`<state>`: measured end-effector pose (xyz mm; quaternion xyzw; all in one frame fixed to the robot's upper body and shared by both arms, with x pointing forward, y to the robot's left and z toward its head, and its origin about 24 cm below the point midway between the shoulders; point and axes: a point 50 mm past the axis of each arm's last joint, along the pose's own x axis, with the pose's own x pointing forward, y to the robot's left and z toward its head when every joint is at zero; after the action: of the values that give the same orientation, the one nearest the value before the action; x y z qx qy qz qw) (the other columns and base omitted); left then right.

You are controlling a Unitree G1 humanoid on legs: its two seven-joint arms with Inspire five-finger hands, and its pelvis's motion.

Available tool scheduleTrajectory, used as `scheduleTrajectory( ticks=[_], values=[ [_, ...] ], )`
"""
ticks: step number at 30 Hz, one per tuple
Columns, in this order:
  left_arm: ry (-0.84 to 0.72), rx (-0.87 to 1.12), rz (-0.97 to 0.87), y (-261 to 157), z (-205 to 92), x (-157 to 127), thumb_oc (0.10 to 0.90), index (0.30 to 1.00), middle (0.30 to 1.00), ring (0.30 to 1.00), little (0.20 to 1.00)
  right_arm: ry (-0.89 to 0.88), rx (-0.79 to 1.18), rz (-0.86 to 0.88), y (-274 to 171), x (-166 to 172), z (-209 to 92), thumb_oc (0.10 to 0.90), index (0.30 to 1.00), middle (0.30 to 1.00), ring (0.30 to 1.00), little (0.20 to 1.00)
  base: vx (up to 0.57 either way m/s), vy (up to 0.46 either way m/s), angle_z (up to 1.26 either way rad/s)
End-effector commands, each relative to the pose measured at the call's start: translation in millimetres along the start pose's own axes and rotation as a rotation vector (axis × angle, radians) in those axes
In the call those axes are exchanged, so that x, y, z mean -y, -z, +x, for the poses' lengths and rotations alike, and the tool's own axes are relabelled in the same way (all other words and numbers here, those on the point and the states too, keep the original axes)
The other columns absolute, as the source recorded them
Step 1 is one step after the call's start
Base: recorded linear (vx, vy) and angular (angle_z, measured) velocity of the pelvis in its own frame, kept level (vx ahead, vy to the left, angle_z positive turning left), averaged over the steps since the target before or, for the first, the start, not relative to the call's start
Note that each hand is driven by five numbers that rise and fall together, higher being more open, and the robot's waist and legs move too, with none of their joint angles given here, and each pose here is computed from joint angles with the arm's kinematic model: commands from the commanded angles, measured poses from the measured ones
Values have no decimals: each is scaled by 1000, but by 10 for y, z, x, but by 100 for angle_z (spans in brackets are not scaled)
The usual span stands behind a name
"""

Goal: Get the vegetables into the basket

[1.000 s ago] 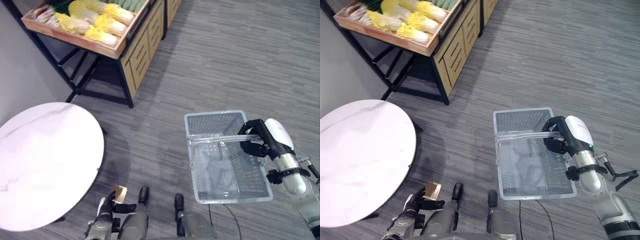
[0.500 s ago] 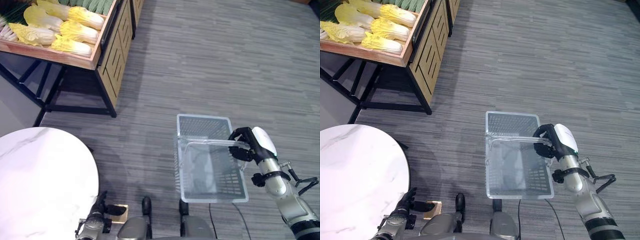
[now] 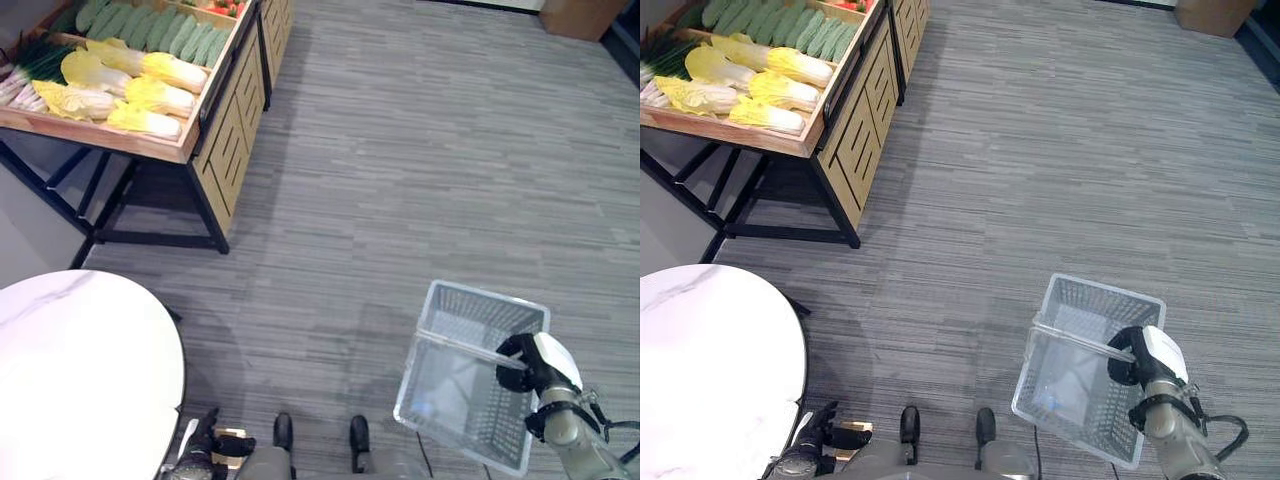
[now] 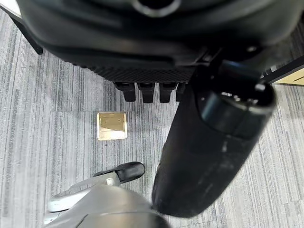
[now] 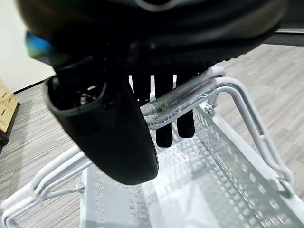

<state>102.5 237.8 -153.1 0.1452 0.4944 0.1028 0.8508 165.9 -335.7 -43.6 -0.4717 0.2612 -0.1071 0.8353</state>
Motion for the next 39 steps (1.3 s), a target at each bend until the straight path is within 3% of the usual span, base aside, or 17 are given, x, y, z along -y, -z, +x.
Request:
scheduleTrajectory(
  ticks=[1,6,18,30,34,39],
  values=[
    [-6,-6,45,-25,21,11,900,1000,1000,1000,1000,337,170,112,-427,669,236,400,300,300,300,300,-24,57,2],
    [-6,-8,49,-32,21,36,900,1000,1000,1000,1000,348,121,145,-383,625,269,400,300,300,300,300,-10,136,0],
    [-123,51,15,-270,102,-295,900,1000,1000,1000,1000,324,116,181,-451,520,297,400,300,300,300,300,84,100,-16],
    [-40,-9,23,-114,55,-11,900,1000,1000,1000,1000,352,112,170,-349,612,225,400,300,300,300,300,292,-213,40],
    [-42,87,25,-431,107,23,900,1000,1000,1000,1000,414,128,149,-313,800,187,400,300,300,300,300,213,-304,28],
    [-51,109,37,-487,108,51,900,1000,1000,1000,1000,442,103,154,-260,797,172,400,300,300,300,300,171,4,33]
  ],
)
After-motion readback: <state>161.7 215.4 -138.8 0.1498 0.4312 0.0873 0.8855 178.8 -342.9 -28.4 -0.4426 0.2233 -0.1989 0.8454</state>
